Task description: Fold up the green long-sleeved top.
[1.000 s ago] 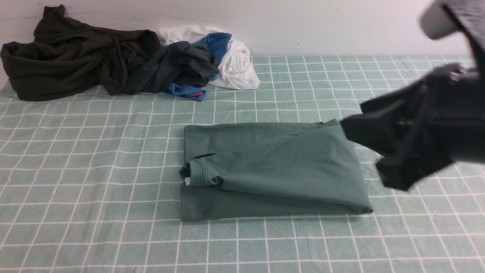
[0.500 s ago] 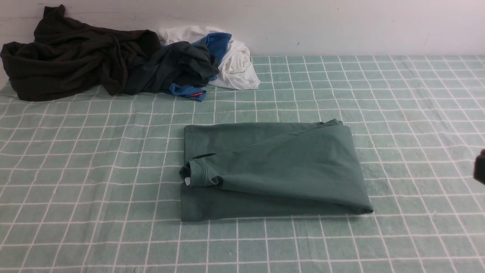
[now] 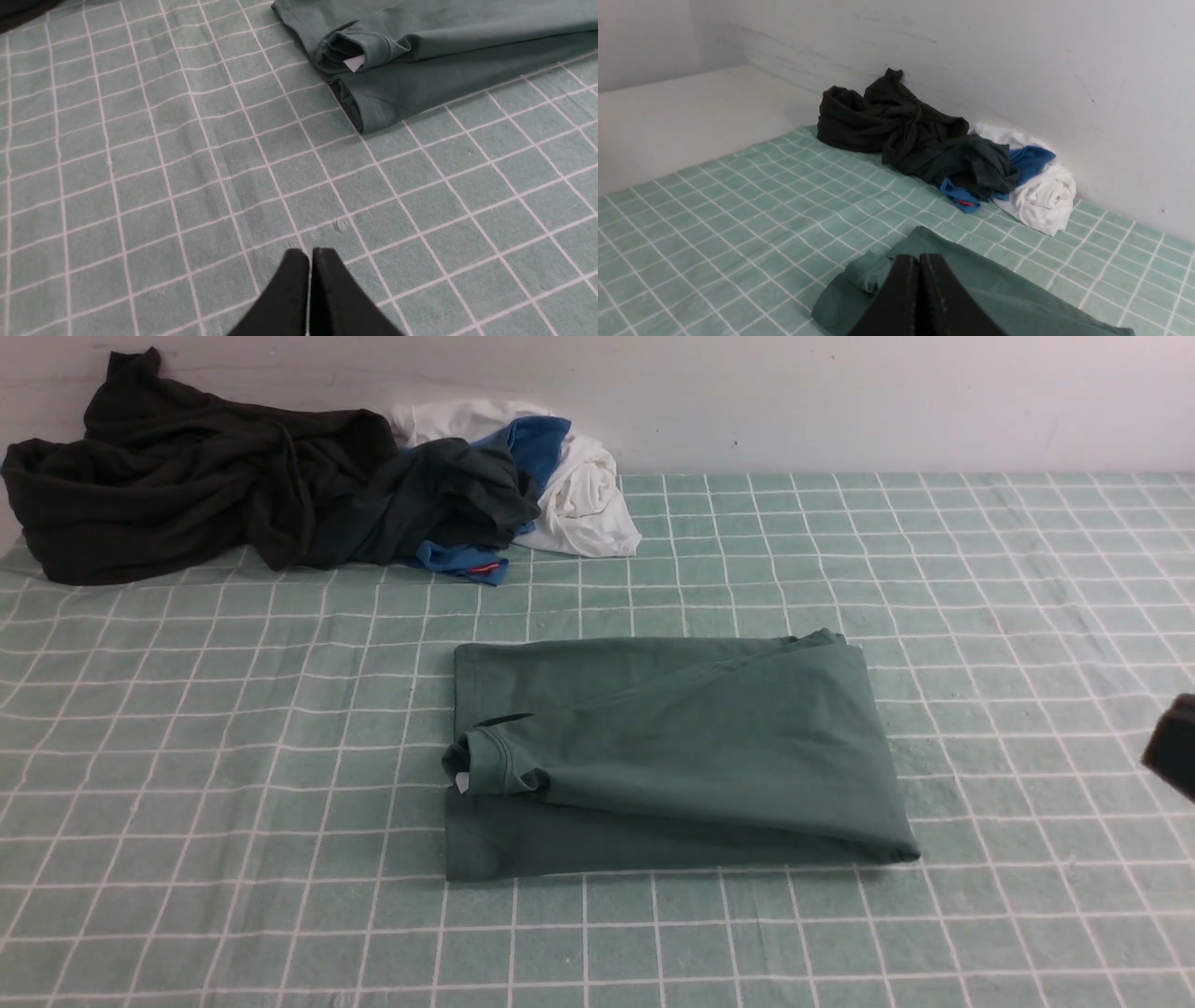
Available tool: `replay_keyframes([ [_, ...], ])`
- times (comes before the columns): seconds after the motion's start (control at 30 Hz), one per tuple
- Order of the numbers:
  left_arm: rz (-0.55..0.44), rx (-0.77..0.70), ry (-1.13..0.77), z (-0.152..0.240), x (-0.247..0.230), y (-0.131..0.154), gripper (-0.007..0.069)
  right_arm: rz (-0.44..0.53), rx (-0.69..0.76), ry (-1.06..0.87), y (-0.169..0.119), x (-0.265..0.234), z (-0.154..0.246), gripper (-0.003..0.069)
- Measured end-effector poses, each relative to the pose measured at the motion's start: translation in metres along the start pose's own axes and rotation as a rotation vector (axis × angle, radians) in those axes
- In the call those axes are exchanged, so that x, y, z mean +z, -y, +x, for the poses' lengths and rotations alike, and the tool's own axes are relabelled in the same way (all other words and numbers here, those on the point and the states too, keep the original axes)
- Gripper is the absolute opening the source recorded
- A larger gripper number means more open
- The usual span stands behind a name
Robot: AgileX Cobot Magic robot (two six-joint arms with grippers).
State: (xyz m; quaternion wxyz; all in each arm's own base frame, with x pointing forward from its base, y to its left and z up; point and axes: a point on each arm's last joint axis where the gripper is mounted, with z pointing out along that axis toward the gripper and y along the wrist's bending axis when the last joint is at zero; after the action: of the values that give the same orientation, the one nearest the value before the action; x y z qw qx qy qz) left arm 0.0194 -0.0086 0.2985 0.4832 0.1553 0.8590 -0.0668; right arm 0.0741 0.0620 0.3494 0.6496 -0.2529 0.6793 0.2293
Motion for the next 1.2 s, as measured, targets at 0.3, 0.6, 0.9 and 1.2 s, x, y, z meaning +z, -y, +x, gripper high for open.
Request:
replay_keyframes([
  [0.3, 0.000, 0.000, 0.000, 0.000, 0.000, 0.000, -0.0003, 0.303, 0.058, 0.164, 0.021, -0.022, 0.075, -0.0014],
  [0.6, 0.000, 0.000, 0.000, 0.000, 0.000, 0.000, -0.0003, 0.779, 0.114, 0.124, 0.038, -0.048, 0.147, -0.0014],
  [0.9, -0.001, 0.000, 0.001, 0.000, 0.000, 0.000, -0.0003, 0.794, 0.183, -0.086, 0.037, -0.050, 0.170, -0.0014],
  [1.2, -0.001, 0.000, 0.001, 0.000, 0.000, 0.000, -0.0003, 0.739, 0.173, -0.101, 0.035, -0.048, 0.170, -0.0014],
])
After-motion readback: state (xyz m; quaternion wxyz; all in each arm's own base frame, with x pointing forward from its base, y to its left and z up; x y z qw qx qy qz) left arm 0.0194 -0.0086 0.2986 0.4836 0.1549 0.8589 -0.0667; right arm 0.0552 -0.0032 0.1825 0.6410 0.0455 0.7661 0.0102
